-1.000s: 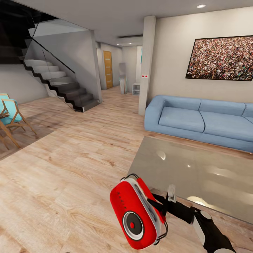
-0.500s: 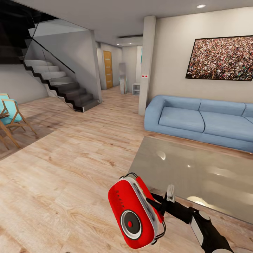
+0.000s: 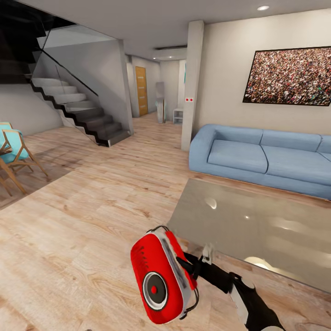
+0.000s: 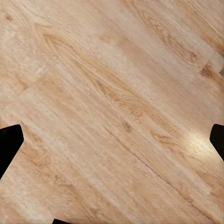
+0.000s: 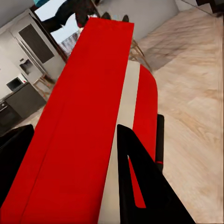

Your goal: Turn on the radio receiver that's on the table in the living room.

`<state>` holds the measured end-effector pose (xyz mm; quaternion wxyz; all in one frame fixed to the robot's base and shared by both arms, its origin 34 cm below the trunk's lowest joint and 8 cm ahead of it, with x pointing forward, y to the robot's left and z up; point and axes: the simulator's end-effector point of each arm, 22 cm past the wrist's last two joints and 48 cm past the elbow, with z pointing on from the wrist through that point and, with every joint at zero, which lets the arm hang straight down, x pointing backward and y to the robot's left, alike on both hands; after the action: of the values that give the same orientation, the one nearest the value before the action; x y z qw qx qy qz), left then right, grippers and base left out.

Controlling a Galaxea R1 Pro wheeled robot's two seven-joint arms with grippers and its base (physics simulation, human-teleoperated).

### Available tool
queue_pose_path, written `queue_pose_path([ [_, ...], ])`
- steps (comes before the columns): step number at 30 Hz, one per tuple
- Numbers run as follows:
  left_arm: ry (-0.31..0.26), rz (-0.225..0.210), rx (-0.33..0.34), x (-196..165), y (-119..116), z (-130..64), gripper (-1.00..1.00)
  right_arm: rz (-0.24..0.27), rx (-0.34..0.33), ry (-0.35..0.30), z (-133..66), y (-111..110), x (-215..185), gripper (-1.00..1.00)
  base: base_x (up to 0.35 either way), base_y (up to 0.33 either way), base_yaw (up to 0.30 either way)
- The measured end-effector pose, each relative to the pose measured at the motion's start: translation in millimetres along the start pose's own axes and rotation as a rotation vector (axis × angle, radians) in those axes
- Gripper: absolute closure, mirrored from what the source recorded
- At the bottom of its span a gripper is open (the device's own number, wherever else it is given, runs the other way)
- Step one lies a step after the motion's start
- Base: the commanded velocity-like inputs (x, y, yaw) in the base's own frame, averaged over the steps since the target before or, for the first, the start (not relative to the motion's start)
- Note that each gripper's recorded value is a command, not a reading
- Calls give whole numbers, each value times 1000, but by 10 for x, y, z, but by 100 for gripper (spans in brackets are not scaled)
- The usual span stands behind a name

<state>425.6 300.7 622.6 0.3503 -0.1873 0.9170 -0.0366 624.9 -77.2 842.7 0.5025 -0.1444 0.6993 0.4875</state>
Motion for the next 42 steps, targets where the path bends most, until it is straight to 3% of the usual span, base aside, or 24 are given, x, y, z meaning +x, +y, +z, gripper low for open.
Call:
queue_pose_path([
  [4,0,0,0,0,1,0,-100,-30,-32,97,170,168,274,100,0,0,0],
  [14,-2,3,0,-10,6,0,-100,-46,-45,112,148,179,282,100,0,0,0],
  [19,-2,3,0,-12,9,0,-100,-77,-22,118,-173,-62,150,100,0,0,0],
  [25,-2,3,0,-13,6,1,-100,-66,-106,72,-539,-49,-98,100,0,0,0],
  [29,-2,3,-1,-12,9,0,-100,-69,-116,72,-600,-56,-125,100,0,0,0],
  [33,-3,4,0,-17,11,1,-100,-93,-85,91,-803,-213,-192,100,0,0,0],
  [38,-3,4,0,-19,9,0,-100,-113,-87,23,-826,-216,-463,100,0,0,0],
  [42,-3,4,0,-20,10,0,-100,-113,-88,10,-823,-212,-506,100,0,0,0],
])
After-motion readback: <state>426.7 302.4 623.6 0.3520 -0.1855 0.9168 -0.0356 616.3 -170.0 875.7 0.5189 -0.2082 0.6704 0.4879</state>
